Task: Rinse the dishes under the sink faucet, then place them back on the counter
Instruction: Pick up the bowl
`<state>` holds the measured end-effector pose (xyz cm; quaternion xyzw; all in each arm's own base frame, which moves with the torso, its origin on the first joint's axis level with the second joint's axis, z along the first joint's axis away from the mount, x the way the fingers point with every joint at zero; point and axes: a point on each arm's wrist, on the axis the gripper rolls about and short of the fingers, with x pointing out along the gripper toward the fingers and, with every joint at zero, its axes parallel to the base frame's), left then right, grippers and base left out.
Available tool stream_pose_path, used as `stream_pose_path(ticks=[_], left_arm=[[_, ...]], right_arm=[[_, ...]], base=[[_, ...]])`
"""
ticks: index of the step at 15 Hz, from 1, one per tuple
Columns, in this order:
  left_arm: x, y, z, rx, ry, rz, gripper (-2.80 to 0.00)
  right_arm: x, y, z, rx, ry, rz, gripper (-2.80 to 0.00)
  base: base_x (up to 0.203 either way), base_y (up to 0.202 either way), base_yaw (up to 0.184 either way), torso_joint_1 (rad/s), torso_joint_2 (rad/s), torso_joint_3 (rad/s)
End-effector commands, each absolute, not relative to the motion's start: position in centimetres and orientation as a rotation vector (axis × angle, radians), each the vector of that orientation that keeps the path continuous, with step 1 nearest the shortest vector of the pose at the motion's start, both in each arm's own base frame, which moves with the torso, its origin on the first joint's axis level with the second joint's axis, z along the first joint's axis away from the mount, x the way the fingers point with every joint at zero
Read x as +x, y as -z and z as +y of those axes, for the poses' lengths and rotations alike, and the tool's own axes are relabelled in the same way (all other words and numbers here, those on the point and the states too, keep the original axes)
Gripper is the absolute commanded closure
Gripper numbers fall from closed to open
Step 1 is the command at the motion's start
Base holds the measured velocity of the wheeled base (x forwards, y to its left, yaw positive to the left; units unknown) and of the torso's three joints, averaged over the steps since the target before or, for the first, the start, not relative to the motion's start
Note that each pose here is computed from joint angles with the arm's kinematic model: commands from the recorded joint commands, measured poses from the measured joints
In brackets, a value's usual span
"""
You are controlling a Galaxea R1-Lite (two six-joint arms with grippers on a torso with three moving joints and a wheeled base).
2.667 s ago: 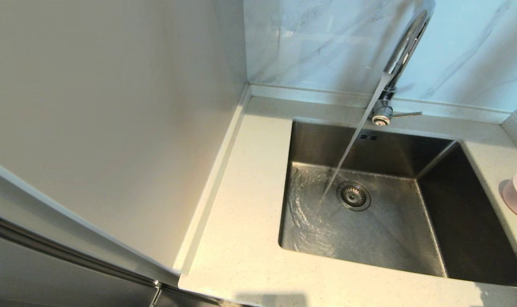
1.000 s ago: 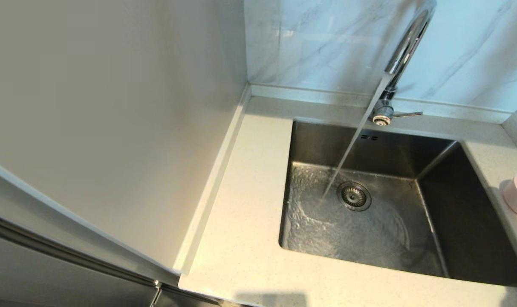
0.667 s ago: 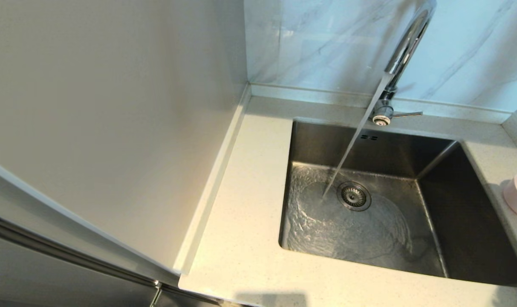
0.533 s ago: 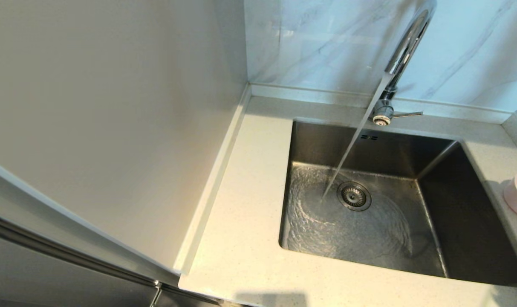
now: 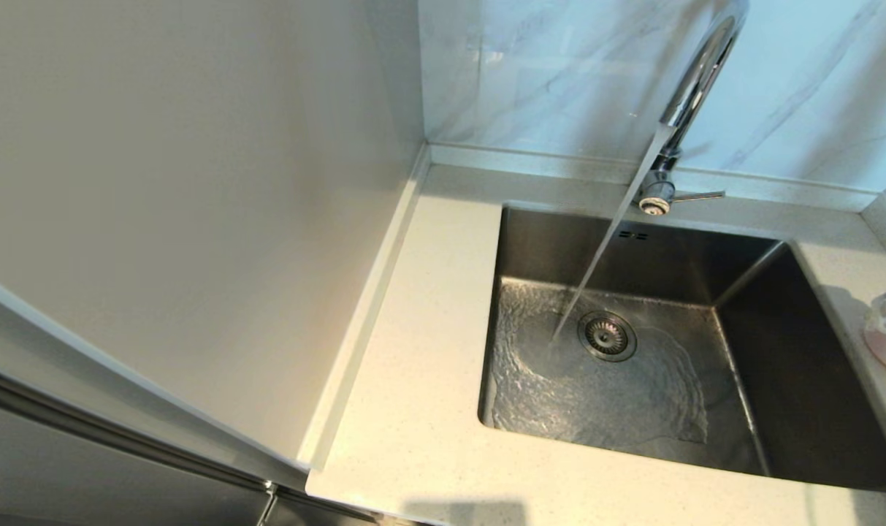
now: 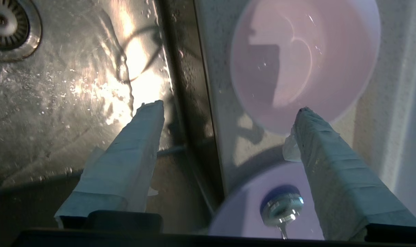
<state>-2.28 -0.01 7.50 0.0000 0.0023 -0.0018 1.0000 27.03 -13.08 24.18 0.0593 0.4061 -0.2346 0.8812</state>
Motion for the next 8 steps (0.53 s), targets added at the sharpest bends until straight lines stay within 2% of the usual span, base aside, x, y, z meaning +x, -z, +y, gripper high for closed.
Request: stream_pose_path(ticks=[1, 8], left_arm=[[-2.3, -7.5, 0.0, 0.000, 0.003, 0.005, 0.00], [-2.3, -7.5, 0.0, 0.000, 0.003, 0.005, 0.00]], right_arm=[[29.7, -21.8, -14.2, 0.150, 0.491, 0.905, -2.80], [32.2, -22.1, -15.6, 0.152, 0.558, 0.885, -2.80]], base=[[0.000, 0.000, 0.000, 0.000, 0.00, 0.000], [0.000, 0.000, 0.000, 0.000, 0.00, 0.000]])
